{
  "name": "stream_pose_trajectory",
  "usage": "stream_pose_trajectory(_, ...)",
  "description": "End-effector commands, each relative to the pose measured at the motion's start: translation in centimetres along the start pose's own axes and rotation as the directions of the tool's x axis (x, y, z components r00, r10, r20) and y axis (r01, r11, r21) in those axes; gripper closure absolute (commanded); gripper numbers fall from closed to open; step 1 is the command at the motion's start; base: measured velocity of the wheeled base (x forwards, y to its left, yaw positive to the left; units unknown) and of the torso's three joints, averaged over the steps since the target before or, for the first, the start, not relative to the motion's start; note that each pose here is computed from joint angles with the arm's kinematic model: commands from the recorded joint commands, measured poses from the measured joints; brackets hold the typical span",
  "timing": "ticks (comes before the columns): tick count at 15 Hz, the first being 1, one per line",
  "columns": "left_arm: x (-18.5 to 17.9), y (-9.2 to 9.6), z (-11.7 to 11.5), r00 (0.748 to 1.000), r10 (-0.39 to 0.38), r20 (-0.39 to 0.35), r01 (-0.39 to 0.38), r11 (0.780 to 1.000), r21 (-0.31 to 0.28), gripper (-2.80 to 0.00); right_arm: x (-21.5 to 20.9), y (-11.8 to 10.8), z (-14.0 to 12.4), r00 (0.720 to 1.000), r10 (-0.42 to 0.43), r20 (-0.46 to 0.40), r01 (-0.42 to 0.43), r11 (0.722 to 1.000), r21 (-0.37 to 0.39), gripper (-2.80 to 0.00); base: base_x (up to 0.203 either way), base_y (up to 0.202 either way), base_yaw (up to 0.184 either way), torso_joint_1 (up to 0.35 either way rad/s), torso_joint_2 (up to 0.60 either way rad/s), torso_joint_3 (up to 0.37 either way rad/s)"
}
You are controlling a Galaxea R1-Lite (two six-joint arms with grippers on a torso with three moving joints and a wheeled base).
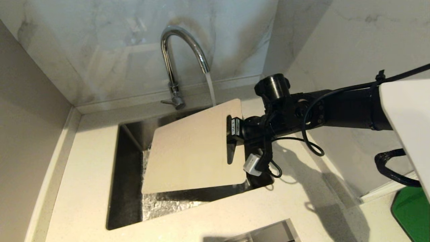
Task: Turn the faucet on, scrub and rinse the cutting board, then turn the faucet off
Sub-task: Scrub the cutting board underwater
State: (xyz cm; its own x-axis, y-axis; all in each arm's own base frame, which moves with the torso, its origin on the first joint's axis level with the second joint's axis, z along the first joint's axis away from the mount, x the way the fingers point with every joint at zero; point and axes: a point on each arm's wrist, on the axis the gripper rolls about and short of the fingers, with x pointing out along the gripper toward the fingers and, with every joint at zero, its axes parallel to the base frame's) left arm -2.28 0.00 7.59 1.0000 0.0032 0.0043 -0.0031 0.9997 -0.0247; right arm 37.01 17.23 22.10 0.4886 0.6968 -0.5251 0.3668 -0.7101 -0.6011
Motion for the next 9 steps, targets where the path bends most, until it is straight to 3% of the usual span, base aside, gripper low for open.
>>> stream_pose_trajectory(1,0.0,0.0,0.0,1.0,0.003,-0.004,-0.003,1.0,0.012,0.0,-1.2,-0.9,0.1,0.999,-0.03,-0.021,0.03,0.999,-0.026,0.0,0.0,0.0,0.0,0.0,0.0,0.0)
stream_pose_trajectory(3,-0.5,0.0,2.1,0.999,0.019,0.051,-0.019,1.0,0.004,0.0,-1.7,-1.2,0.2,0.999,-0.044,-0.022,0.044,0.999,-0.03,0.0,0.0,0.0,0.0,0.0,0.0,0.0)
stream_pose_trajectory(6,-0.6,0.0,8.4,0.997,0.055,0.063,-0.054,0.998,-0.019,0.0,-2.7,-1.8,-0.1,0.997,-0.057,-0.044,0.056,0.998,-0.021,0.0,0.0,0.0,0.0,0.0,0.0,0.0)
stream_pose_trajectory(9,0.4,-0.1,14.4,0.994,0.071,0.088,-0.074,0.997,0.027,0.0,-3.2,-2.2,-0.2,0.996,-0.064,-0.055,0.063,0.998,-0.021,0.0,0.0,0.0,0.0,0.0,0.0,0.0)
